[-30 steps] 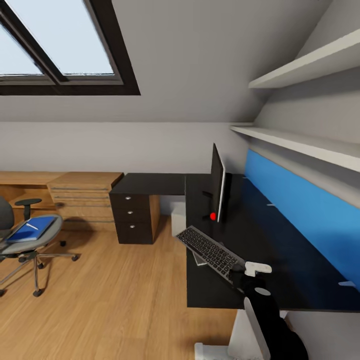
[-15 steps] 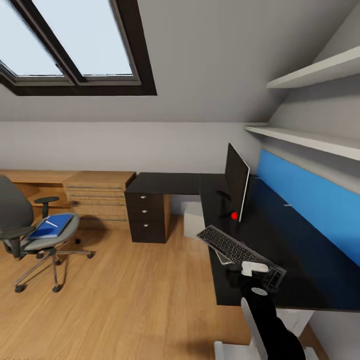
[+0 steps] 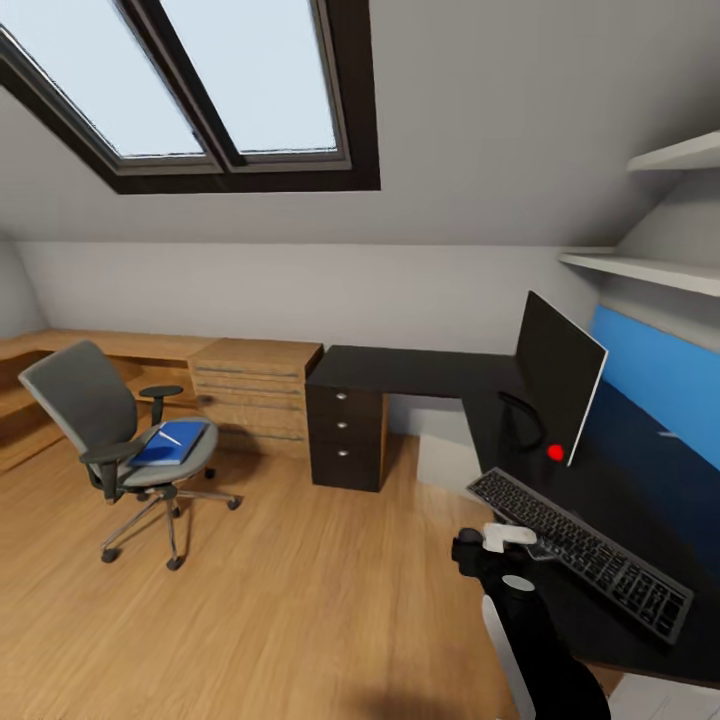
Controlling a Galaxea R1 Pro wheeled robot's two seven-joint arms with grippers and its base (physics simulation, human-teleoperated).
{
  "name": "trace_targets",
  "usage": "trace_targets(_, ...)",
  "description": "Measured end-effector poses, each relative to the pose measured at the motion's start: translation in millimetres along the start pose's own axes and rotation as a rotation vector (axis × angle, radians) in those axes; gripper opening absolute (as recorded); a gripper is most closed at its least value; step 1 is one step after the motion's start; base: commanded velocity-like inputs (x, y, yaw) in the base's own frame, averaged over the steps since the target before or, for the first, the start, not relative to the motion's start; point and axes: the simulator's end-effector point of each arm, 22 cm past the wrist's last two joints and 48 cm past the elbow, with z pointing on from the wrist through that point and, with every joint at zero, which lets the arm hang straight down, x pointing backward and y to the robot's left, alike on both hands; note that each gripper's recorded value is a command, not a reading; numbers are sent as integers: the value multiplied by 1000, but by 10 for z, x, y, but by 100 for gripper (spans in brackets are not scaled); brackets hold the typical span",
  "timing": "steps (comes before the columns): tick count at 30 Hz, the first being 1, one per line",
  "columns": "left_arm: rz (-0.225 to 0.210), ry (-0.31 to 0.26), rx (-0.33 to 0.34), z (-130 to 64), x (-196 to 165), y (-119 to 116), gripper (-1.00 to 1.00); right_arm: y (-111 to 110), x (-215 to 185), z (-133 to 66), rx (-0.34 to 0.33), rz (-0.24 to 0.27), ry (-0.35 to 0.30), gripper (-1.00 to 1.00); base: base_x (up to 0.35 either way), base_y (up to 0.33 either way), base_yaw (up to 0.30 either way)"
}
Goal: In the bedroom, organize the workspace by keeping the computer under the desk, ensuring the monitor is on the desk, placing the keyboard on the desk next to the monitor, placing the mouse on the desk next to the keyboard, moving the folder from the swivel chair onto the desk next to the mouse, stacking the notebook on top of the folder with the pen on top of the notebook, and positioning the swivel chair next to the desk.
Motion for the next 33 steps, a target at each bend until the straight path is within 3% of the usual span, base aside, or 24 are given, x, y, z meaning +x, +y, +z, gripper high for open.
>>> trace_targets(20,2,0,0,-1,5,2,100,2,9,2,0,-1,1,-100,301,181,272)
trace_targets(33,4,4,3,-110,-62,-1,100,-4,-92,-77,0,-2,2,-100,243,-112,194)
